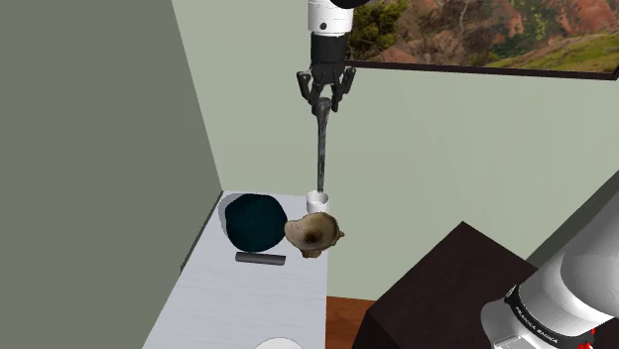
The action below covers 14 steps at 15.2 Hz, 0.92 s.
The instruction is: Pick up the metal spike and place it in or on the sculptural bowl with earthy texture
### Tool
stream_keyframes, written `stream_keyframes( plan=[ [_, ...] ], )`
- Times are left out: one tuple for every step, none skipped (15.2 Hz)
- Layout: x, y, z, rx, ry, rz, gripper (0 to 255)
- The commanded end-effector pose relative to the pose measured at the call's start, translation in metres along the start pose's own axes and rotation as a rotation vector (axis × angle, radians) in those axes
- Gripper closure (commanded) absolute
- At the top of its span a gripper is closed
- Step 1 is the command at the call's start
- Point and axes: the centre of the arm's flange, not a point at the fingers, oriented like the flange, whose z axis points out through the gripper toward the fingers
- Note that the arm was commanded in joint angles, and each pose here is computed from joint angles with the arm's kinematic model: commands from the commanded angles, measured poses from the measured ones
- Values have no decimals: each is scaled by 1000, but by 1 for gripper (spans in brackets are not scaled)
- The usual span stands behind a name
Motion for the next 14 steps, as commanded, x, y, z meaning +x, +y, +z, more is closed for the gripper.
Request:
stream_keyframes(
  plan=[
    [1, 0, 11, 0, 1, 0, 255],
    [1, 0, 16, 0, 1, 0, 255],
    [1, 0, 21, 0, 1, 0, 255],
    [1, 0, 27, 0, 1, 0, 255],
    [1, 0, 32, 0, 1, 0, 255],
    [1, 0, 37, 0, 1, 0, 255],
    [1, 0, 42, 0, 1, 0, 255],
    [1, 0, 48, 0, 1, 0, 255],
    [1, 0, 53, 0, 1, 0, 255],
    [1, 0, 58, 0, 1, 0, 255],
    [1, 0, 63, 0, 1, 0, 255],
    [1, 0, 69, 0, 1, 0, 255],
    [1, 0, 74, 0, 1, 0, 255],
    [1, 0, 79, 0, 1, 0, 255]
  ],
)
